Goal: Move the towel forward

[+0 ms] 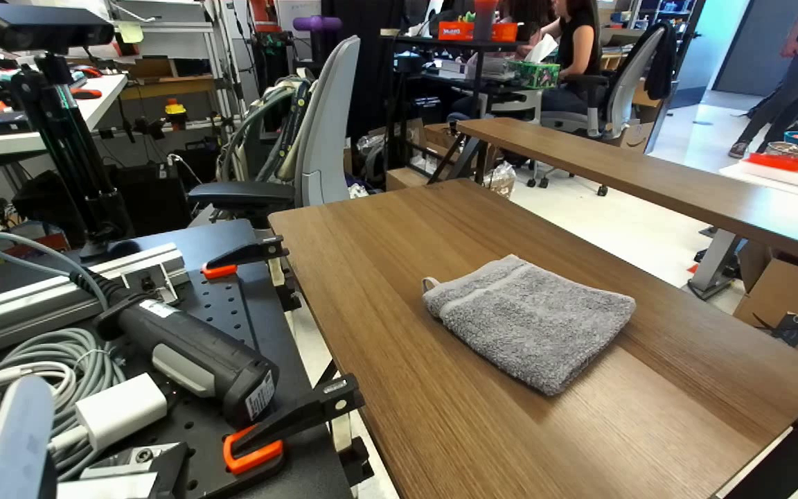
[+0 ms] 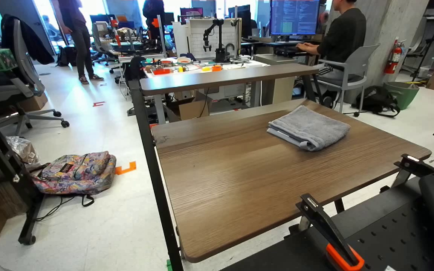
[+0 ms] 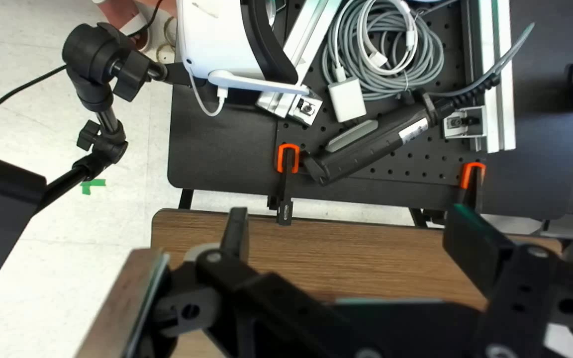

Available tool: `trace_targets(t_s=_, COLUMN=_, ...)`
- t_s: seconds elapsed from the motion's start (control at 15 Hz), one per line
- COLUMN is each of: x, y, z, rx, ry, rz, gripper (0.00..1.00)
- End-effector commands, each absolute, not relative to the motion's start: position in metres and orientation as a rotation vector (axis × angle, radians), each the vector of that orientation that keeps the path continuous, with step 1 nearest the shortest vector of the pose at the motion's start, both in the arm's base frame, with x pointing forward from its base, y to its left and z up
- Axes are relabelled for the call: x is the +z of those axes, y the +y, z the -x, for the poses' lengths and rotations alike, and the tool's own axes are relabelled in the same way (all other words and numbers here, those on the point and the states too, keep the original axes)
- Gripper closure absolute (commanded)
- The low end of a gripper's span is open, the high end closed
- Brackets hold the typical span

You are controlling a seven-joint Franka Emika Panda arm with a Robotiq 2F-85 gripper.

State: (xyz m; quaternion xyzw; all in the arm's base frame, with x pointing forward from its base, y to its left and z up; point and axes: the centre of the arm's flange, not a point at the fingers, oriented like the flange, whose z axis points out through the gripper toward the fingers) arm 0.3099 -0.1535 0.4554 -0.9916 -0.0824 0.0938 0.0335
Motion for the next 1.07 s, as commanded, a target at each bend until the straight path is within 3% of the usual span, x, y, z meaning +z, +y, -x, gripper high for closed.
trace_targets(t_s=0.0, x=0.424, y=-0.144, z=-0.341, rx=0.199, ry=-0.107, rz=3.119, gripper=0.00)
trace_targets(t_s=1.0, x=0.242, y=-0.083, z=-0.537, rx=0.068, ry=0.305, rz=3.222, gripper=0.00)
